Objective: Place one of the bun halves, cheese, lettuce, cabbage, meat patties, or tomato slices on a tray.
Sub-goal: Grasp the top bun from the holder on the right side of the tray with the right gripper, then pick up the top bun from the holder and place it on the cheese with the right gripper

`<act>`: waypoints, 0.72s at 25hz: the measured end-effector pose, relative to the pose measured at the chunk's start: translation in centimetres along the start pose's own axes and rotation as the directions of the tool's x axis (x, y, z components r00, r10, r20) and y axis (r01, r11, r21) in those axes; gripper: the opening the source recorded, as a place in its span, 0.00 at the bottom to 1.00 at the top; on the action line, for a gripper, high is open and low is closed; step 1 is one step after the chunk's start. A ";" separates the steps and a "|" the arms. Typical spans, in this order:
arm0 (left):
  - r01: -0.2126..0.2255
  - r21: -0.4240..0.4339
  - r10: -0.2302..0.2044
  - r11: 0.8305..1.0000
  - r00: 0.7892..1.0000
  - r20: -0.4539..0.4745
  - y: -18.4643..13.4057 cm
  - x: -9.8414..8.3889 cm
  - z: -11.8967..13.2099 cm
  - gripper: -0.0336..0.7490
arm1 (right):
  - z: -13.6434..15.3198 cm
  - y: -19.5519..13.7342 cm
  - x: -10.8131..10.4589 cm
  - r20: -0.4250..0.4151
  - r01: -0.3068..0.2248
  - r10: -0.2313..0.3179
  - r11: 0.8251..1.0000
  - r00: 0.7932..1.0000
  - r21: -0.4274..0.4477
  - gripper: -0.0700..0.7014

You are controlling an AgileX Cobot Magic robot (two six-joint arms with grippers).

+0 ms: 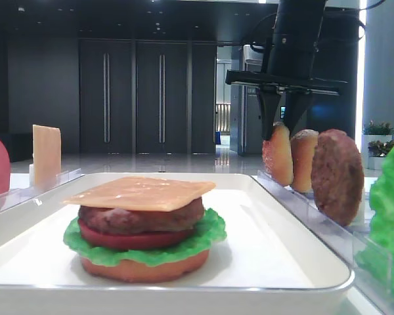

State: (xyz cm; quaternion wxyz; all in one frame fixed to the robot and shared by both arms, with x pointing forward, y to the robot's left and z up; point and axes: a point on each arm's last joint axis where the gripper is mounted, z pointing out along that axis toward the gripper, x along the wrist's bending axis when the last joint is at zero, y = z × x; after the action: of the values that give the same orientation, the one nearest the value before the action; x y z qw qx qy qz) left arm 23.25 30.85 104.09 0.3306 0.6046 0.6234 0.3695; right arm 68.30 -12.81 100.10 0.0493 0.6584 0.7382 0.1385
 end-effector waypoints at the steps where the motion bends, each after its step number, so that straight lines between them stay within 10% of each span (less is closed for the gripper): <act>1: 0.000 0.000 0.000 1.000 1.000 0.000 0.0 0.0 0.0 0.86 | -0.1 0.0 0.0 0.000 0.000 0.000 1.000 1.000 -0.001 0.33; 18: 0.000 0.000 0.000 1.000 1.000 0.000 0.0 0.0 0.0 0.86 | -4.5 -0.3 0.2 -0.025 0.003 -0.004 0.999 1.000 -0.045 0.33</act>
State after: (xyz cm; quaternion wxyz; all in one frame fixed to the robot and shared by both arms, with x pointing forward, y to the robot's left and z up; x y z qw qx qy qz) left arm 23.25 30.85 104.09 0.3306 0.6046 0.6234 0.3695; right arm 66.83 -13.24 104.35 0.0553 0.6542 0.7365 0.1632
